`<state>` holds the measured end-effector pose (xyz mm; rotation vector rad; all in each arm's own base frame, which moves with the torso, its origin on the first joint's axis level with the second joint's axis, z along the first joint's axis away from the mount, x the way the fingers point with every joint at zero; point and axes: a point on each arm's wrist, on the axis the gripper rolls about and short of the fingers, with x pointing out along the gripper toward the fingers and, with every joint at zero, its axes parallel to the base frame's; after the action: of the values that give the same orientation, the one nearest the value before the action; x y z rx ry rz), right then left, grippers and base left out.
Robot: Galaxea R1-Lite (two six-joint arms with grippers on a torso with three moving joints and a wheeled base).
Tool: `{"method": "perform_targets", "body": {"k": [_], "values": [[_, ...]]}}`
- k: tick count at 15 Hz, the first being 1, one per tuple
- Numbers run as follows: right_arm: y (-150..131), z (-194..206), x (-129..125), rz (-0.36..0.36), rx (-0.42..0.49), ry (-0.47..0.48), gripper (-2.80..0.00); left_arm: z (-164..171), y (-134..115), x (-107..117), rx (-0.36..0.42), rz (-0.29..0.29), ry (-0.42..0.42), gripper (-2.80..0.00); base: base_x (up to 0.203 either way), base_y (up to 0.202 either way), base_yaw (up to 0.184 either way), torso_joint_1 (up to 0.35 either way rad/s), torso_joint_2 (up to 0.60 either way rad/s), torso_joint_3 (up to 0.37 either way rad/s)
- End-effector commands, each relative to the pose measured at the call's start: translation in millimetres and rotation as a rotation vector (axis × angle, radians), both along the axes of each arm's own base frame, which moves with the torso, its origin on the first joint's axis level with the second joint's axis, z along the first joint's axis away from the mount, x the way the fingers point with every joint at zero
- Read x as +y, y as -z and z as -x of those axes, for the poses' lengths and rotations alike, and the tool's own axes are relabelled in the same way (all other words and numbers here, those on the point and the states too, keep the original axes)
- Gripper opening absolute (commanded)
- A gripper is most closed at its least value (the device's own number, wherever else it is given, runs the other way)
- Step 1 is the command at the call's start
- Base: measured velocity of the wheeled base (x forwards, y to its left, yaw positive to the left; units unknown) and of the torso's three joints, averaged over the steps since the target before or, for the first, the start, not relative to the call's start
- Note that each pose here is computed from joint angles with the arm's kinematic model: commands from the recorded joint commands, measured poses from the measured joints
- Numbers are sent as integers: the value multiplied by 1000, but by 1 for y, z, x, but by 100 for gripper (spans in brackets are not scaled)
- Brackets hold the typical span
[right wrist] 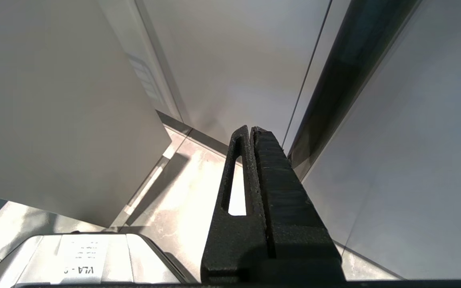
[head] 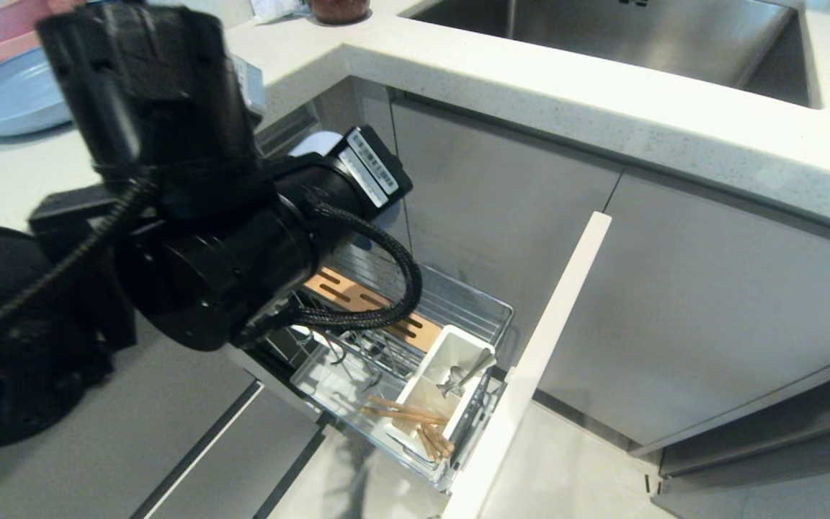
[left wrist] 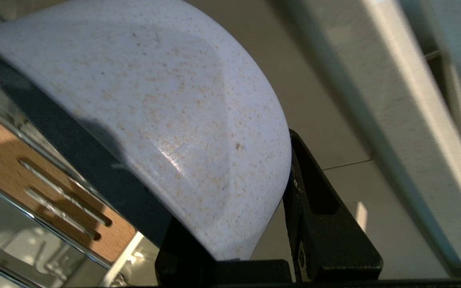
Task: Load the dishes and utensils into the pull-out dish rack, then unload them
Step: Pick up the bowl and place it in the cupboard
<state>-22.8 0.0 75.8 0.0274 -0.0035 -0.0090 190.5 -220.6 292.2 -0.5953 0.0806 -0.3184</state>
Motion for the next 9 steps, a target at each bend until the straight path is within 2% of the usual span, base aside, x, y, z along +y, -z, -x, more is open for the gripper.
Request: {"method": "perform_targets", "body": {"k": [1, 2, 3, 7, 9], "values": [[0, 0, 0, 0, -3, 0, -280, -18, 37, -24, 90, 19, -10, -280, 0, 0, 0, 0, 0, 0], [0, 0, 0, 0, -2, 0, -280, -23, 45, -27, 120, 70, -18, -280, 0, 0, 0, 0, 0, 0], [0, 0, 0, 0, -3, 0, -280, -28, 55, -30, 151, 90, -29, -280, 0, 0, 0, 0, 0, 0], [0, 0, 0, 0, -3, 0, -280, -60, 90, -30, 230, 87, -104, -280, 0, 0, 0, 0, 0, 0], [0, 0, 0, 0, -3, 0, -280, -71, 95, -26, 240, 105, -93, -280, 0, 0, 0, 0, 0, 0]]}}
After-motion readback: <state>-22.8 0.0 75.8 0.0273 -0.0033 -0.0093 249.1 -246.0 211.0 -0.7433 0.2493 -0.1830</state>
